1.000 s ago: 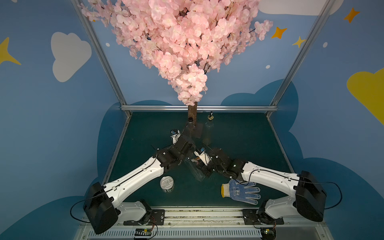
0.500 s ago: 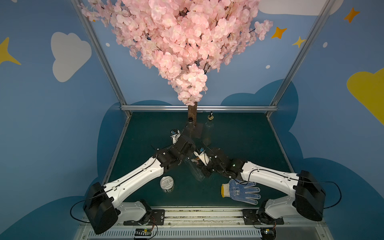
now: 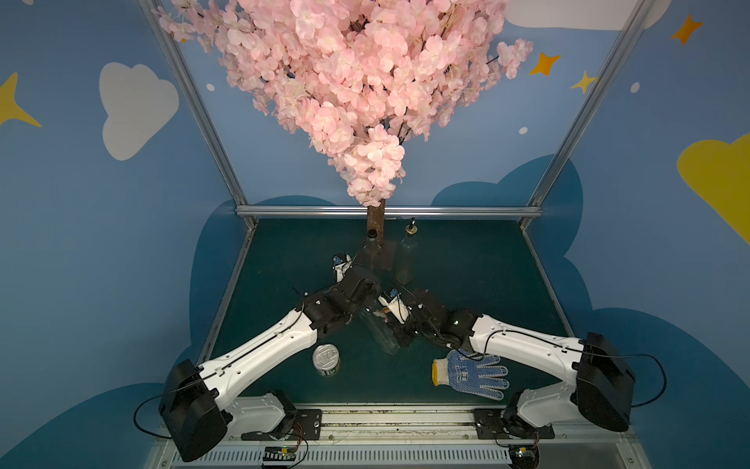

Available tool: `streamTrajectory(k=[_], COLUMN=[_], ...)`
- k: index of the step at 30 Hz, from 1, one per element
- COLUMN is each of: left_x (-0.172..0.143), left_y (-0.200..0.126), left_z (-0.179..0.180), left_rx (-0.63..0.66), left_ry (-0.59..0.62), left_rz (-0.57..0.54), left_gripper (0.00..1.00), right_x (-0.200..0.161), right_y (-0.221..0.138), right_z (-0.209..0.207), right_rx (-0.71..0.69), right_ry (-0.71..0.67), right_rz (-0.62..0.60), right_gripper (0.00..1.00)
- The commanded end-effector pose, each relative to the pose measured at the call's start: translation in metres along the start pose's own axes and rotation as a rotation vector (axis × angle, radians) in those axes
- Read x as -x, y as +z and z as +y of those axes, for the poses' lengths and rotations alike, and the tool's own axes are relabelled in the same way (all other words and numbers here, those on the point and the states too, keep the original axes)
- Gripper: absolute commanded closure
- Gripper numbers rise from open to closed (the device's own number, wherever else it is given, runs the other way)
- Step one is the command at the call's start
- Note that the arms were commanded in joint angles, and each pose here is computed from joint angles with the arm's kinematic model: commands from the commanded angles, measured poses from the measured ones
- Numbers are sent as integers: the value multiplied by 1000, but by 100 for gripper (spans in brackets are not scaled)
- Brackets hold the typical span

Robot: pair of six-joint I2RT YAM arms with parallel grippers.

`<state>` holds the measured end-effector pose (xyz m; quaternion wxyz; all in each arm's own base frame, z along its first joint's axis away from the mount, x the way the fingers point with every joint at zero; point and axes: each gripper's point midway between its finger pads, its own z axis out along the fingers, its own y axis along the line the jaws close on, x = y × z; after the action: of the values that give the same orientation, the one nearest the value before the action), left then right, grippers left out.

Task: Remove the label from the bottle
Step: Tear open the label from the bottle.

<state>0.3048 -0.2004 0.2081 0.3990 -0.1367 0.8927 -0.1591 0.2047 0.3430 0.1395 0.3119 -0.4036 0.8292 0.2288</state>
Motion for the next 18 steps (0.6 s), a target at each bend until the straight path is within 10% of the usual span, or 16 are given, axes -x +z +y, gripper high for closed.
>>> streamTrajectory(k=[1, 18], left_x=[-6, -10], left_y=[-3, 0], left_z=[-1, -1], left_rx=[-17, -2], left_ry=[32, 65], left_rz=[29, 51], left_gripper=[98, 98], right_x=[12, 15], right_y=[-2, -10], right_z=[-7, -18], right_rx=[-45, -110], right_ry=[-5, 0], right_rz=[-22, -44], right_gripper=[100, 100])
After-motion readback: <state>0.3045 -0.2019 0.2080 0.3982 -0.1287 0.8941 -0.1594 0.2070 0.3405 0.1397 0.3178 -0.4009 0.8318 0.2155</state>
